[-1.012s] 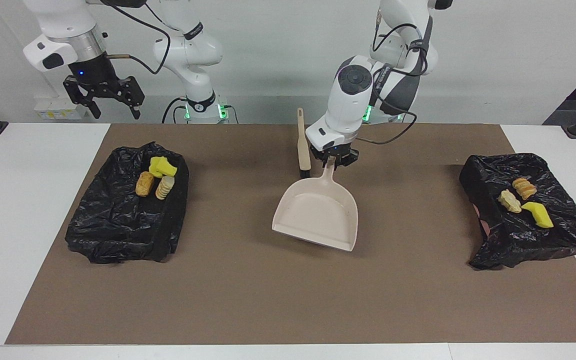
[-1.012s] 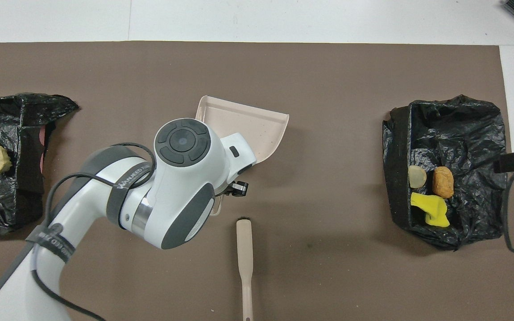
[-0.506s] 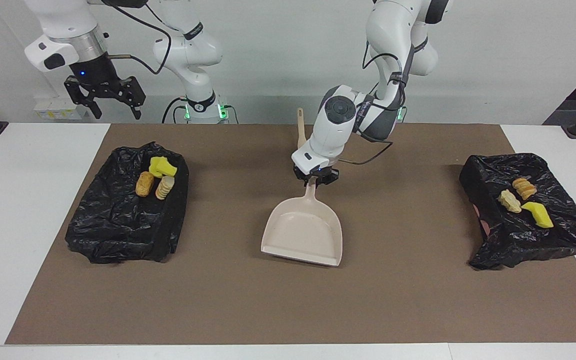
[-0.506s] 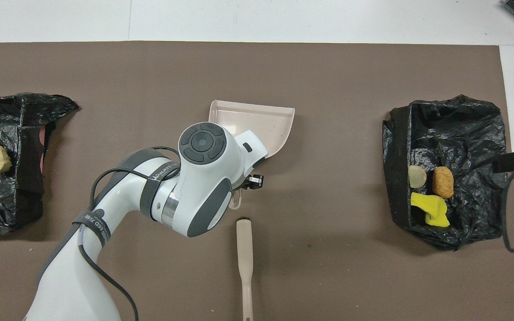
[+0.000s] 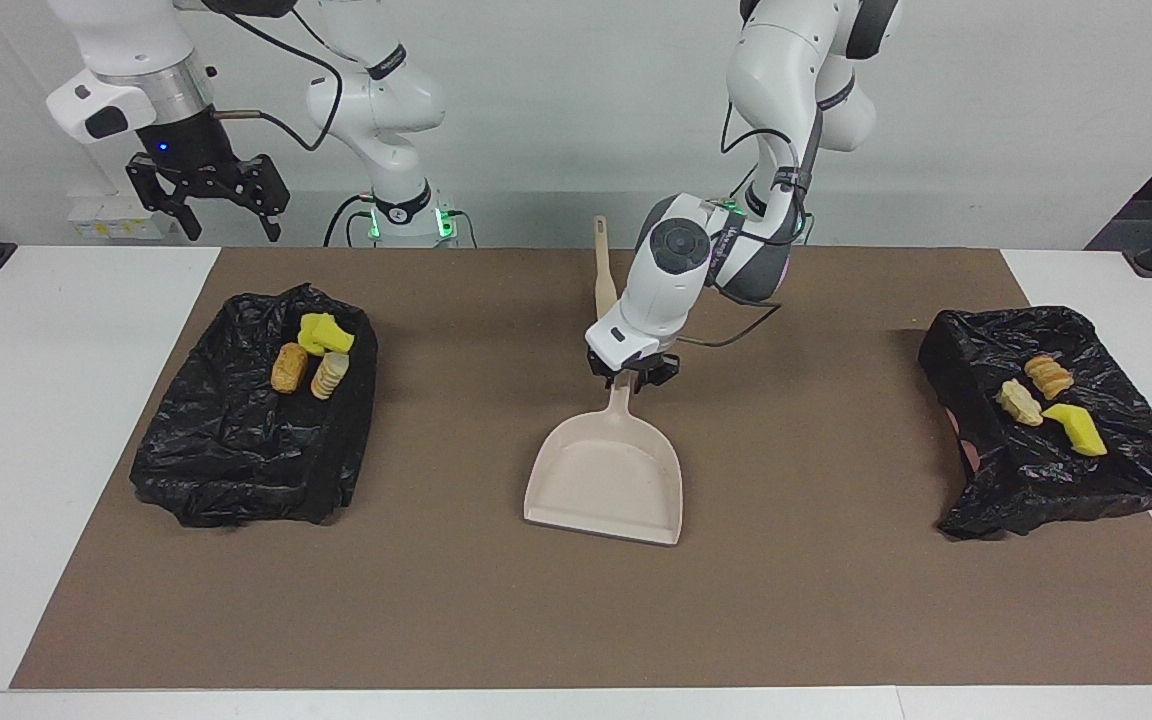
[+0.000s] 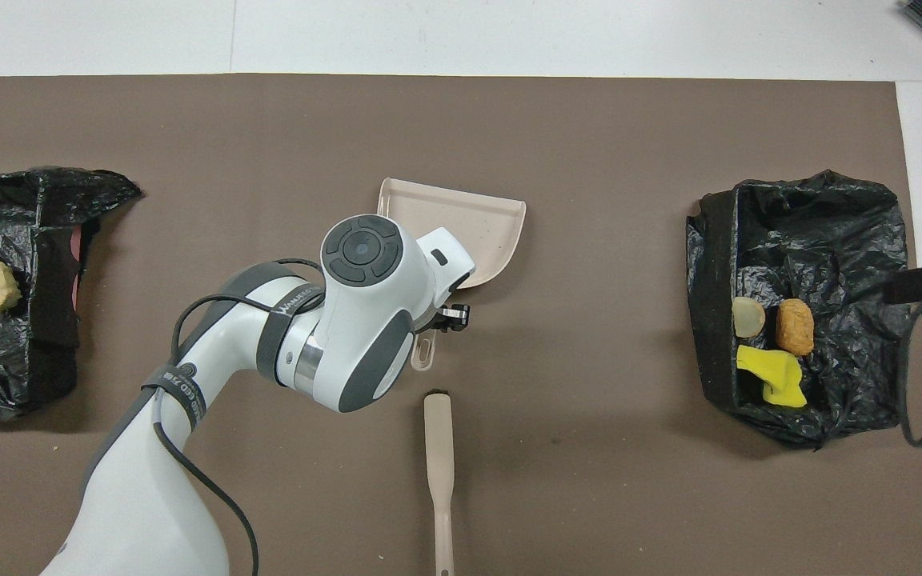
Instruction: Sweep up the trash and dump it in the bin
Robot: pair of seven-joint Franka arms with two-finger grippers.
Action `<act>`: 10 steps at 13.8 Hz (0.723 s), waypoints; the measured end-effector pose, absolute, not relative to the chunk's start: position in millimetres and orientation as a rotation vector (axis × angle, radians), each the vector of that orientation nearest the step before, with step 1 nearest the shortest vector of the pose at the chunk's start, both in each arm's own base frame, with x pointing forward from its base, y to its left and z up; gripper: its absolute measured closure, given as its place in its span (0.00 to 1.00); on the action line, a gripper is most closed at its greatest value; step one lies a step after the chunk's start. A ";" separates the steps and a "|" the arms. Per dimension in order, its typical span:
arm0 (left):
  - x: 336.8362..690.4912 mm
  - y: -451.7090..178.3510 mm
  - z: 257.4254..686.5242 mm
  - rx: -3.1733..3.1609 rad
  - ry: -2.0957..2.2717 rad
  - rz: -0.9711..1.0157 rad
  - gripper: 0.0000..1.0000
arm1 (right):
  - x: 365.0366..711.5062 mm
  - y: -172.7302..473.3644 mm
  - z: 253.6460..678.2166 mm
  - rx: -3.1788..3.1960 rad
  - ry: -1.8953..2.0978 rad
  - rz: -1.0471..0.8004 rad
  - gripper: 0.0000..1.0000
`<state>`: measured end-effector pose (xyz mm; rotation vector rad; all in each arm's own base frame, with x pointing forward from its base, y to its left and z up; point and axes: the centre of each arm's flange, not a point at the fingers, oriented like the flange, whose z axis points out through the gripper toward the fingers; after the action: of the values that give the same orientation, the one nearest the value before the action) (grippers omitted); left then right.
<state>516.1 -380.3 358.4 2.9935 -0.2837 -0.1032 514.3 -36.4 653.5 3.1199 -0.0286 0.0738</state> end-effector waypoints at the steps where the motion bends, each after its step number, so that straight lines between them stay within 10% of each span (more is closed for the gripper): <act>1: 521.5 -373.1 367.7 2.991 -0.264 -0.083 0.28 | 514.4 -36.4 653.3 3.120 -0.029 0.073 0.00; 3: 536.8 -348.4 388.6 2.986 -0.201 -0.052 0.02 | 514.6 -36.4 653.0 3.120 -0.029 0.072 0.00; 10: 596.2 -228.1 457.4 2.953 -0.144 0.140 0.00 | 516.3 -37.2 654.3 3.110 -0.028 0.095 0.00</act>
<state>596.2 -228.1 457.4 2.9535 -0.1444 0.1402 516.3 -37.2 654.3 3.1101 -0.0279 0.0952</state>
